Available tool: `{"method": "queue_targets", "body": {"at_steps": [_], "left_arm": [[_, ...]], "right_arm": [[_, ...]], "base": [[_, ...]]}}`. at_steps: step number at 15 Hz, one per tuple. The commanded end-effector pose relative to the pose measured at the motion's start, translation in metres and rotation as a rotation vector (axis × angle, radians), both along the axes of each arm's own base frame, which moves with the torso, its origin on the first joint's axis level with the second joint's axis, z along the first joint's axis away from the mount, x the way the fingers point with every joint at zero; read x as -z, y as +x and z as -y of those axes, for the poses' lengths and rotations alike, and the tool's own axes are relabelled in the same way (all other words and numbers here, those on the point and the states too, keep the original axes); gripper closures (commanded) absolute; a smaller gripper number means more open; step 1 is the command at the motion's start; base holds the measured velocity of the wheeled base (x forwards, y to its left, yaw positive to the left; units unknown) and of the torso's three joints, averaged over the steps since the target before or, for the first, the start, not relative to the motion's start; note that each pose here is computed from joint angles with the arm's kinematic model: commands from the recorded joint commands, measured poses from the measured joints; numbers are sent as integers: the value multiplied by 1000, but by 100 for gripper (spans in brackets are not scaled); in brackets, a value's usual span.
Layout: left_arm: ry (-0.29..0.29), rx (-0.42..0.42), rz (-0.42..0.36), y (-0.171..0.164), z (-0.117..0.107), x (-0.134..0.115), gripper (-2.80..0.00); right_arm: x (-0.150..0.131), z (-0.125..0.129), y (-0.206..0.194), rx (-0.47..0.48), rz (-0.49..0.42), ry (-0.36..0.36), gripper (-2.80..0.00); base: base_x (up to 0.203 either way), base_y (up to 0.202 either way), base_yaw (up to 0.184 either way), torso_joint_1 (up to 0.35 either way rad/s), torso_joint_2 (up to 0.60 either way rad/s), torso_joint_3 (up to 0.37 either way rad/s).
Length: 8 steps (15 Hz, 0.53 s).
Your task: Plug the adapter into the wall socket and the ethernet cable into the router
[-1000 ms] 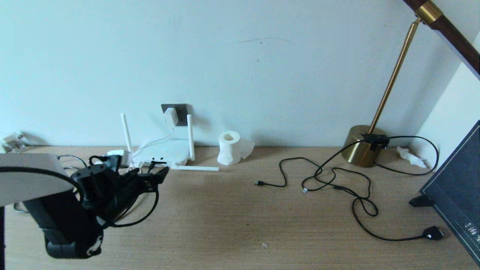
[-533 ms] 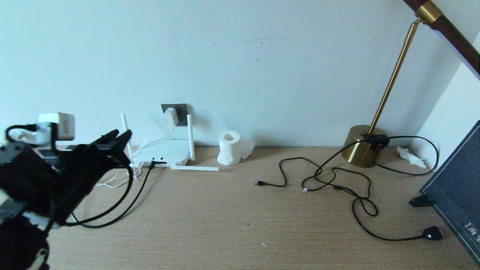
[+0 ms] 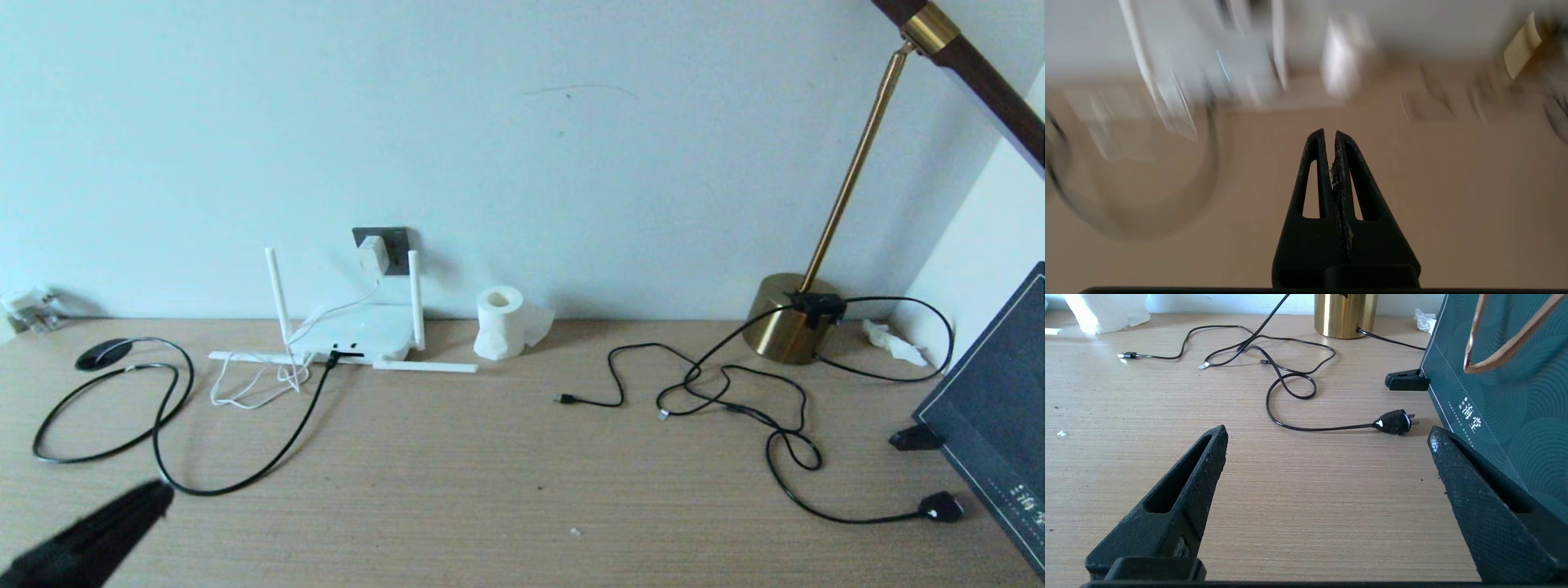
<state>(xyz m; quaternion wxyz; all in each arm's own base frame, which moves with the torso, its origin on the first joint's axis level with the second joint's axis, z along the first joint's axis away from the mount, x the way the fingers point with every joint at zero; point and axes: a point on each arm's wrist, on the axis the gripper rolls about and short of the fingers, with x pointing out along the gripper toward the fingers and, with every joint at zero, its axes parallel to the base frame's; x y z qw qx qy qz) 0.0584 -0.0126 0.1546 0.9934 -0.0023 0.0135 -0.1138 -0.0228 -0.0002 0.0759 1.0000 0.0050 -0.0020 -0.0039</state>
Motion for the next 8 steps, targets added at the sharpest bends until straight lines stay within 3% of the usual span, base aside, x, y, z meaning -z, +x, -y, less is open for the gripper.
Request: {"method": "queue_targets", "body": {"at_steps": [1, 5, 8], "left_arm": [[56, 18, -329, -50, -10, 53, 0], [39, -78, -378, -66, -16, 68, 0], [137, -177, -453, -64, -14, 70, 0]], "right_arm": [[0, 0, 0, 0, -1, 1, -280], [0, 0, 0, 0, -2, -10, -280], [1, 0, 0, -2, -7, -33, -280]], "base": [[0, 0, 0, 0, 0, 0], [0, 0, 0, 0, 0, 0], [0, 0, 0, 0, 0, 0]]}}
